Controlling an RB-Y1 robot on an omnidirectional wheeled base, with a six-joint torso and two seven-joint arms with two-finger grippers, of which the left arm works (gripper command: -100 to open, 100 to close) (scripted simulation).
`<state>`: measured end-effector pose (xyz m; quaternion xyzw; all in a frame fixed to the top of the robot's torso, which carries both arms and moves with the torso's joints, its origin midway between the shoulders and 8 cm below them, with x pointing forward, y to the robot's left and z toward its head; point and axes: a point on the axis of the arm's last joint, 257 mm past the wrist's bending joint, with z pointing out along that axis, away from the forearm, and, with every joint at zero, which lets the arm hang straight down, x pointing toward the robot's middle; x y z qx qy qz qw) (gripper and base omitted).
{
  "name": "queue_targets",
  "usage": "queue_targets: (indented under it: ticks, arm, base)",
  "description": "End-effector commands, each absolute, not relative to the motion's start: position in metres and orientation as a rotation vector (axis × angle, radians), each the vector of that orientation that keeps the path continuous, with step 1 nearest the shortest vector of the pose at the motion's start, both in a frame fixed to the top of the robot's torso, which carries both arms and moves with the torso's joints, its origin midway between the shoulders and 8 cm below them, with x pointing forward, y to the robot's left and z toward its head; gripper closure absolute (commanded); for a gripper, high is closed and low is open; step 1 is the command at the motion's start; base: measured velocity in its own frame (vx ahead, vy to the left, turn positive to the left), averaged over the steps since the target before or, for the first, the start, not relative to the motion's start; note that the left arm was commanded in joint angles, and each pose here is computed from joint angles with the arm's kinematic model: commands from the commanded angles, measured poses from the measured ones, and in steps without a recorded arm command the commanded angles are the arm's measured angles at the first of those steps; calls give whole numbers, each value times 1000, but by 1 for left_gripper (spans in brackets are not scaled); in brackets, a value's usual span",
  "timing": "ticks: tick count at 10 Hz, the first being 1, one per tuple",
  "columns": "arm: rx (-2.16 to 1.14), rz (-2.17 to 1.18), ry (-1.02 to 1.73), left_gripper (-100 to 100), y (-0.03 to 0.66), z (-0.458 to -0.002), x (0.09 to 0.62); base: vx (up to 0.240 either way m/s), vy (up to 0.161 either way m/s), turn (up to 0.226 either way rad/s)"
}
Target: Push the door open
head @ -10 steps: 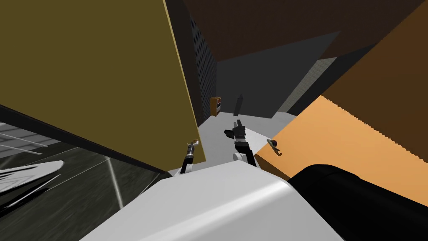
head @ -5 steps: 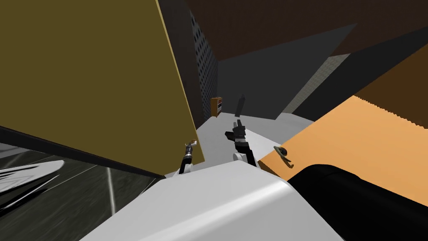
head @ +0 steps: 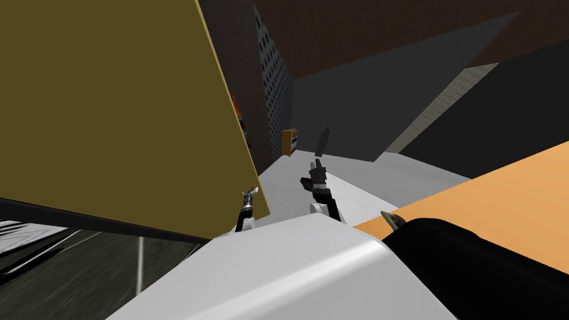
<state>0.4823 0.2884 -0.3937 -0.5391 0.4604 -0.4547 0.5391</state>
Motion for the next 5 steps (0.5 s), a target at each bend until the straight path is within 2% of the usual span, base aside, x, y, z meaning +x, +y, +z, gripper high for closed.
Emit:
queue_targets:
  ticks: [1, 5]
  arm:
    - [-1282, -1081, 1095, 100, 288, -394, 482]
    - [-1303, -1036, 1046, 100, 316, -391, 480]
  base:
    - [79, -39, 42]
    - [169, -44, 44]
